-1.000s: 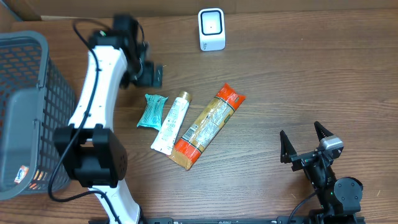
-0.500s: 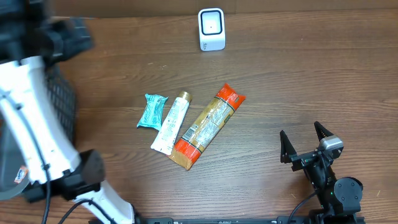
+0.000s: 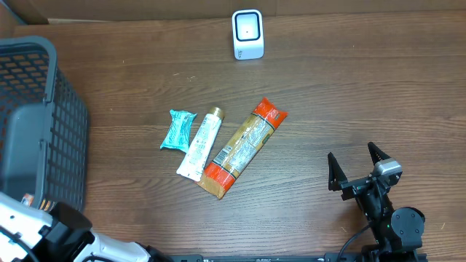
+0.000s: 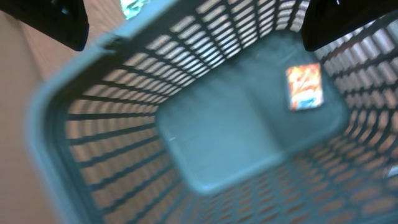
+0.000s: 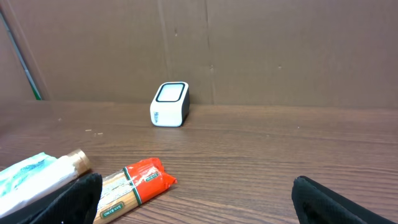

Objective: Scan the item barcode
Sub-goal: 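Move the left gripper back down into the basket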

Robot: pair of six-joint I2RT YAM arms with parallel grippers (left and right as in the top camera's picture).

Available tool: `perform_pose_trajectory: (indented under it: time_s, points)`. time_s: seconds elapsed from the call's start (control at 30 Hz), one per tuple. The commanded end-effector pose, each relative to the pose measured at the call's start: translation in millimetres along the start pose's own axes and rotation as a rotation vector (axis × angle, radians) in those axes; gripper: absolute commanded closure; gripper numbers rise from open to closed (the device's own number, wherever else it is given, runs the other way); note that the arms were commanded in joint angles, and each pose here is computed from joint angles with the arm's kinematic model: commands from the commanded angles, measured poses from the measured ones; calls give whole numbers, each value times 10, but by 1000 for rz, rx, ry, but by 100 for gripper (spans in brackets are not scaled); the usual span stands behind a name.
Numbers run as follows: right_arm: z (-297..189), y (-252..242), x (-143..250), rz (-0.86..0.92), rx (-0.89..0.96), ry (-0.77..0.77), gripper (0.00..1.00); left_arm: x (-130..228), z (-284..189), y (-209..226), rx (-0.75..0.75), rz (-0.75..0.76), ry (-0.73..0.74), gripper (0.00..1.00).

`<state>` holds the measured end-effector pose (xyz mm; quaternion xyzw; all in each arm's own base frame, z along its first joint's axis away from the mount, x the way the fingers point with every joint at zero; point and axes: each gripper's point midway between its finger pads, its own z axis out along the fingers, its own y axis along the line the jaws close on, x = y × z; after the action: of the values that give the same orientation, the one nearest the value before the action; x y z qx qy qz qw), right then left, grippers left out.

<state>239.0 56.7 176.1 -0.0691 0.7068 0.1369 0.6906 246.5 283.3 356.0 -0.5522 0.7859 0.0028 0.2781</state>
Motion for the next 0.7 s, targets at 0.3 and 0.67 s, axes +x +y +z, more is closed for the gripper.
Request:
perform_pose_trajectory:
  time_s: [0.3, 0.67]
  points:
    - [2, 9, 20, 3, -3, -3, 0, 383, 920, 833, -256, -98, 241, 1]
    - [2, 9, 19, 3, -3, -4, 0, 823, 1716, 1280, -369, -97, 329, 2]
